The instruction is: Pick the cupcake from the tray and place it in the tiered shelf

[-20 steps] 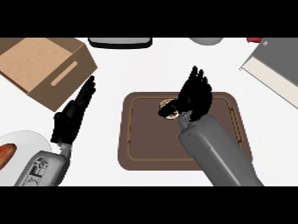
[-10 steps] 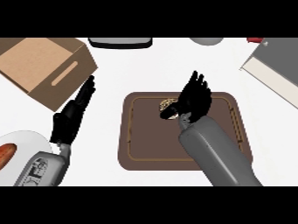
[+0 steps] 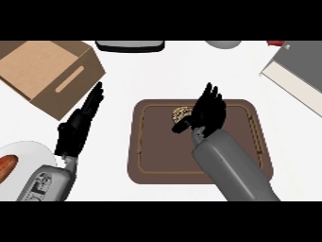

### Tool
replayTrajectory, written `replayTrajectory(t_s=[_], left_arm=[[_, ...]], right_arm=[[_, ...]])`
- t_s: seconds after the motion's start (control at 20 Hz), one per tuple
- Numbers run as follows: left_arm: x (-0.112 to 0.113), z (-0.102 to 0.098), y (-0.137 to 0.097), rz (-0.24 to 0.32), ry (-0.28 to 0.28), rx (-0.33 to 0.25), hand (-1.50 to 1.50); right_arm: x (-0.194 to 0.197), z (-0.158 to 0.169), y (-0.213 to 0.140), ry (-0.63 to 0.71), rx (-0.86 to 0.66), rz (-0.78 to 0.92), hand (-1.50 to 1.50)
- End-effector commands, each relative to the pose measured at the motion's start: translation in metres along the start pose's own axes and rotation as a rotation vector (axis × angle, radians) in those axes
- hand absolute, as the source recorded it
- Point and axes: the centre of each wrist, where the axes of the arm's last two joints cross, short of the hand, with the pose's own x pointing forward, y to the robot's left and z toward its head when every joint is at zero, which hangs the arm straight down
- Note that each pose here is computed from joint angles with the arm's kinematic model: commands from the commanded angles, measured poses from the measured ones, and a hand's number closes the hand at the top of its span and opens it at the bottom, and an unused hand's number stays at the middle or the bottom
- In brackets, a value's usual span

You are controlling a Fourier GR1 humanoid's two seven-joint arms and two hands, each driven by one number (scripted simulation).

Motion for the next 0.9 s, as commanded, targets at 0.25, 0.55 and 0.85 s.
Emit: replayTrajectory(t_s=[0.25, 0.55, 0.85], left_arm=[[-0.004, 0.005, 0.007, -0.010, 0.009, 0.003, 0.00], [-0.012, -0.009, -0.010, 0.022, -0.006, 0.002, 0.00], [-0.009, 0.007, -0.004, -0.001, 0.002, 0.022, 0.00]], right_arm=[[0.010, 0.016, 0.009, 0.201, 0.019, -0.065, -1.50], [0.012, 0.014, 0.022, 0.173, 0.049, 0.060, 1.50], [0.012, 0.013, 0.021, 0.128, -0.007, 0.055, 1.50]])
